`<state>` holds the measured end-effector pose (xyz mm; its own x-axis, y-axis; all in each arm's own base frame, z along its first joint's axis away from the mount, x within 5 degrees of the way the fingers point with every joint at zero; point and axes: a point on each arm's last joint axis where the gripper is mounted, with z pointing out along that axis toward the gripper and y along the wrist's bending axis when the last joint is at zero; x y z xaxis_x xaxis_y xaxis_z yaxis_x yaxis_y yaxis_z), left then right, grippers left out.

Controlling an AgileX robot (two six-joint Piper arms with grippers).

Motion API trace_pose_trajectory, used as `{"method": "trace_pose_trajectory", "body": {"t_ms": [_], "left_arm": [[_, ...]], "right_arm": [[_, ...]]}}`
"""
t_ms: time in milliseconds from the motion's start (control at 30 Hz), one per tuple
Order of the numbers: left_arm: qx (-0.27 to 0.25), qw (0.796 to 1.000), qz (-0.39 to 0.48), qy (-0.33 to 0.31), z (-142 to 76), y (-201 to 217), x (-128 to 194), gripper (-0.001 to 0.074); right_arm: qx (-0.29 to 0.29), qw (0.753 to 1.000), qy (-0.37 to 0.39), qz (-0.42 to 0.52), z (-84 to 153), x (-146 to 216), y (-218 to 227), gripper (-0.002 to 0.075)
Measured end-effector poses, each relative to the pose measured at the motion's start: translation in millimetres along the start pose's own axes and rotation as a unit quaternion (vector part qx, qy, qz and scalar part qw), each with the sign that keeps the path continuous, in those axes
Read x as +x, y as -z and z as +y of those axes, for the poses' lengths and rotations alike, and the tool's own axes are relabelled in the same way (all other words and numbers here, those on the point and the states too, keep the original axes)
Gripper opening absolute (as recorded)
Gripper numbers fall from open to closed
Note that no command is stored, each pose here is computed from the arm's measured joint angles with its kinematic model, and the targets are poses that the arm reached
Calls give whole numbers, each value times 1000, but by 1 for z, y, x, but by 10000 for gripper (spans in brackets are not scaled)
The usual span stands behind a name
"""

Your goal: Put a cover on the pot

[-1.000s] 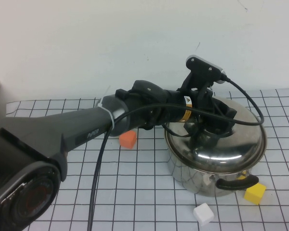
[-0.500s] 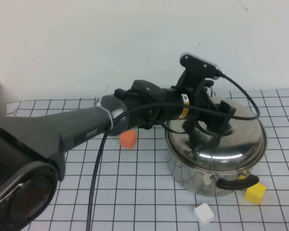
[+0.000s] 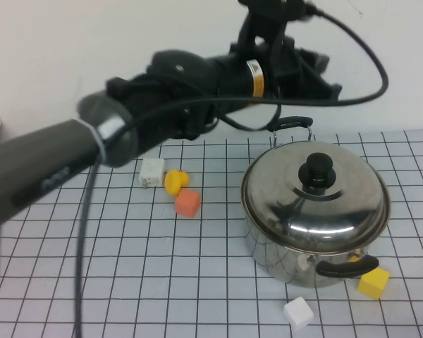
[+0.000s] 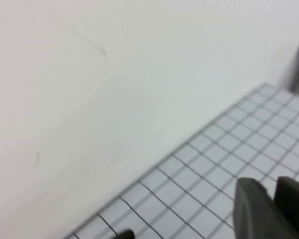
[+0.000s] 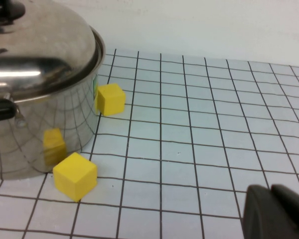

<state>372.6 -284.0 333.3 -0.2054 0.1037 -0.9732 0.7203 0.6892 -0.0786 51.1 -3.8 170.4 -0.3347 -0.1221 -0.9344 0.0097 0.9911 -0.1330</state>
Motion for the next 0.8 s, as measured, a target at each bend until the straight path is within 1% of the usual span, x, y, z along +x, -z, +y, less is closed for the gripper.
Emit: {"method": "trace_pose_trajectory", "body": {"t_ms": [67,167,333,400,533,667,800], "left_arm": [[-7,1000,-9,-9,-1,8,-7,40],[-42,999,-22,-26,2,24,-16,13],[-162,985,-31,-40,16,66,-15,1],[-184,982,-26,-38,16,84,-10,0],[-189,982,-14,-26,9,126,4,0],[-189,982,-9,15,0,171,24,0],[-192,980,-6,50,-8,214,50,0]], "right_arm": [[0,1000,0,0,0,0,0,11],[0,1000,0,0,0,0,0,11],[0,1000,0,0,0,0,0,11],[0,1000,0,0,0,0,0,10],[0,1000,0,0,0,0,0,10],[0,1000,0,0,0,0,0,10],[0,1000,0,0,0,0,0,10]]}}
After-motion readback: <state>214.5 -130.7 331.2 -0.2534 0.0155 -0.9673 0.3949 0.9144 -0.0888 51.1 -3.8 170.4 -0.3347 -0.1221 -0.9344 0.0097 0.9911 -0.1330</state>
